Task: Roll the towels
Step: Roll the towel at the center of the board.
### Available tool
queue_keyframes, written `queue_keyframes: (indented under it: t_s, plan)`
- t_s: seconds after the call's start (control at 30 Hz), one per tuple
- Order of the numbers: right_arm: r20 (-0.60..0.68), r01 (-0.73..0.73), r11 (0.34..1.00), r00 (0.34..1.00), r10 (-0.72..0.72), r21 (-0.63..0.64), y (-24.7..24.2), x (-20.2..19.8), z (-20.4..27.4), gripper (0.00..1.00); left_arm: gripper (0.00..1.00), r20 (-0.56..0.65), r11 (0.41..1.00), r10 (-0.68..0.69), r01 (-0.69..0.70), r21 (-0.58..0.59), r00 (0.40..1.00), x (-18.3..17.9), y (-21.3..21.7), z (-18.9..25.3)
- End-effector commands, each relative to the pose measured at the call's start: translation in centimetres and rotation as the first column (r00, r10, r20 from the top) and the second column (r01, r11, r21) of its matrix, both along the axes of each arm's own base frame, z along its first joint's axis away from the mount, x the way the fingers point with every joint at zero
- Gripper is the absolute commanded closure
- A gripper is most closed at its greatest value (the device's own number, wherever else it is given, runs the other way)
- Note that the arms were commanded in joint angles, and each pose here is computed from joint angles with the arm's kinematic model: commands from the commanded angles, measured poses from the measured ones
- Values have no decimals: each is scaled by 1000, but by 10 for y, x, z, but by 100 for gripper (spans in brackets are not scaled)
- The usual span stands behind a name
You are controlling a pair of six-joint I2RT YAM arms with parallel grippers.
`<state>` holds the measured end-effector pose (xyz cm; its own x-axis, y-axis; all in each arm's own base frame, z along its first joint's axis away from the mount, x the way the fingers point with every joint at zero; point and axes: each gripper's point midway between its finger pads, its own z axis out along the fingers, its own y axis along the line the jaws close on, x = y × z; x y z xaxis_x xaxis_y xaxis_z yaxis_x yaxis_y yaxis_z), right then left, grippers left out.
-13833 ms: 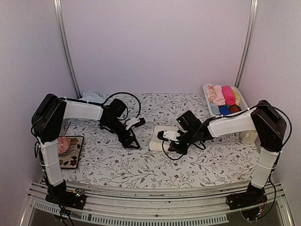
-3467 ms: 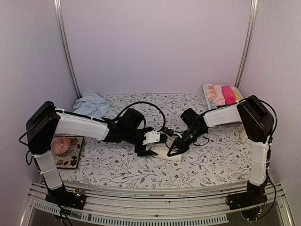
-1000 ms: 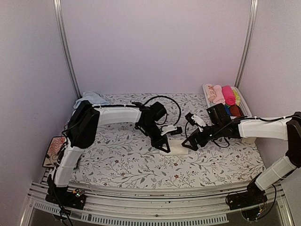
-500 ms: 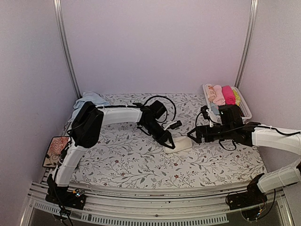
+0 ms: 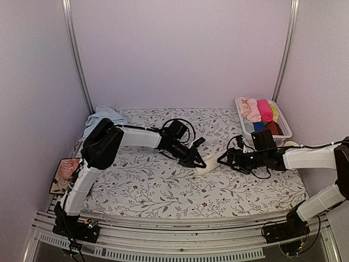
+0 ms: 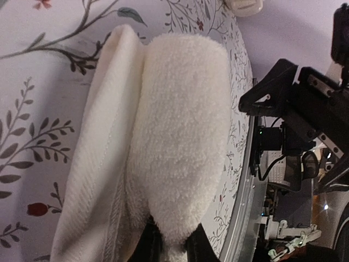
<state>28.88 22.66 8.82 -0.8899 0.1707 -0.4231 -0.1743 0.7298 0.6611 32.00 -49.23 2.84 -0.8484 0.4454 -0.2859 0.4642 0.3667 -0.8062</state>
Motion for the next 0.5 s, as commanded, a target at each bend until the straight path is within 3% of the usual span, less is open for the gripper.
queue_keyframes:
  t_s: [0.0, 0.47]
  plan:
    - [-77, 39, 994, 997, -31, 101, 5, 6, -3, 3, 100, -137, 980, 194, -187, 65, 971, 18, 17, -45]
    - [-174, 35, 977, 985, 2, 211, 34, 46, -20, 6, 100, -237, 948, 319, -308, 85, 918, 46, 17, -57]
